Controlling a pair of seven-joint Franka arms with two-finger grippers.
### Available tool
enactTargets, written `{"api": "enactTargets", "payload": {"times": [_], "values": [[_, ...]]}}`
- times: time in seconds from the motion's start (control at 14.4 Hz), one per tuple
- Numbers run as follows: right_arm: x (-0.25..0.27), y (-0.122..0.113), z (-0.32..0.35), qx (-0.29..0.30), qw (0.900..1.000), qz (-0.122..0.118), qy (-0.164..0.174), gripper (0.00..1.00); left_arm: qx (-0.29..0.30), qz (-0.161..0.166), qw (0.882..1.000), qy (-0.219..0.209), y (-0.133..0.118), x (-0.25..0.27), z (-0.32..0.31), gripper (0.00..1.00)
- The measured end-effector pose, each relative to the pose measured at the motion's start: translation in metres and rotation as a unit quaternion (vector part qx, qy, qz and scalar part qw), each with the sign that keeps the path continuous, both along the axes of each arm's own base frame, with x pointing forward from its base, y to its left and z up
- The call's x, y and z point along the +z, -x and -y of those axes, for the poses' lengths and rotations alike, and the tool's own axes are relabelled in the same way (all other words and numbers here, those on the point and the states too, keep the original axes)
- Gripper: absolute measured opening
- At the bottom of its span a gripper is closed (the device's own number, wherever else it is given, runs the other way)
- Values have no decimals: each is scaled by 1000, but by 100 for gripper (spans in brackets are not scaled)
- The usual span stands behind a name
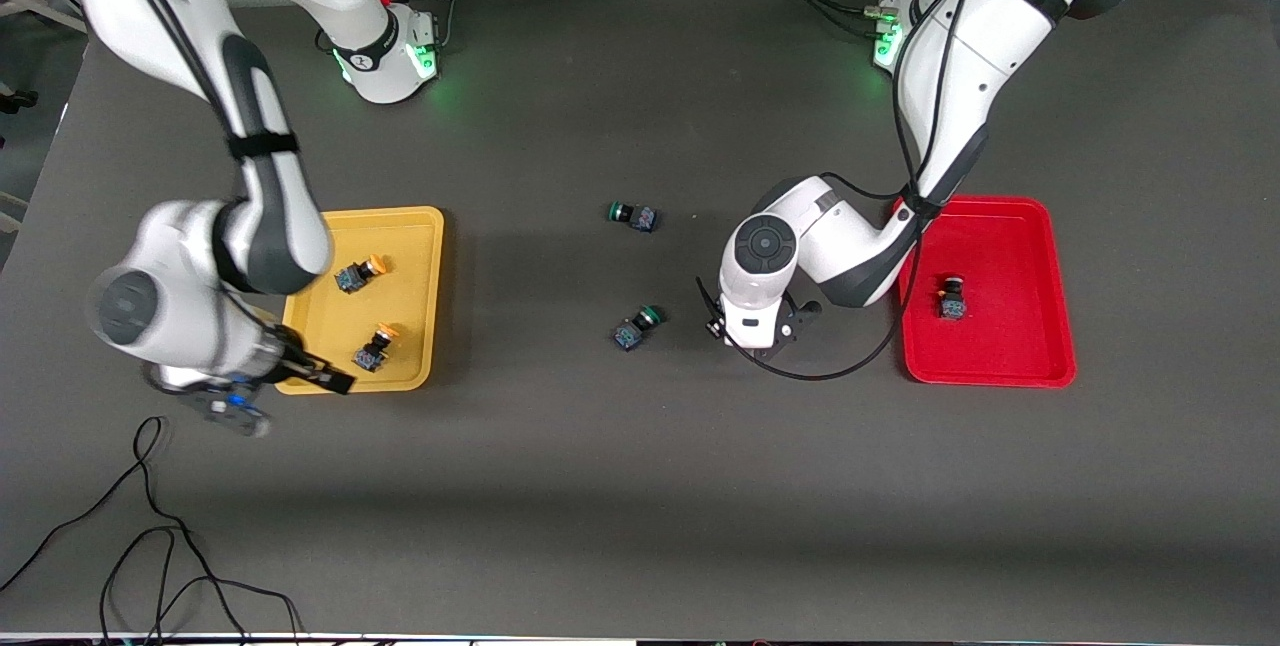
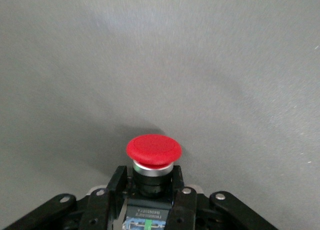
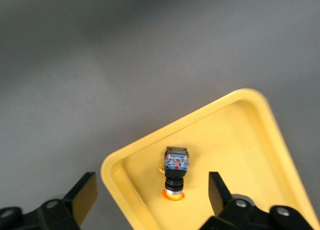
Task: Place red and yellow buttons in trays
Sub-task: 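Place the second yellow button in the yellow tray while the left gripper grasps, then lower the second red button into the red tray while the right gripper retracts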
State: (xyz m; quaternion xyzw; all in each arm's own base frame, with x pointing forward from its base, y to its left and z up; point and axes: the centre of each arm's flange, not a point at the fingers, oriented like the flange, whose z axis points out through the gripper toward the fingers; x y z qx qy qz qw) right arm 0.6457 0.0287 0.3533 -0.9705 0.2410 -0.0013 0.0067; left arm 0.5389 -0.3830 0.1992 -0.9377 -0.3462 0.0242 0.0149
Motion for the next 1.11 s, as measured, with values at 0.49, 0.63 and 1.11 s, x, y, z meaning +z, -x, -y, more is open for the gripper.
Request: {"api": "enactTargets", "payload": {"times": [0.49, 0.63, 1.11], "values": [[201, 47, 73, 77, 996, 29, -19, 100, -138, -65, 988, 10, -23, 116, -115, 41], [236, 57, 74, 99, 995, 21, 0, 100, -189, -86, 978, 8, -13, 116, -197, 41], [253, 72, 79, 185, 983, 12, -7, 100, -322, -75, 944, 20, 14, 56, -428, 41]]}}
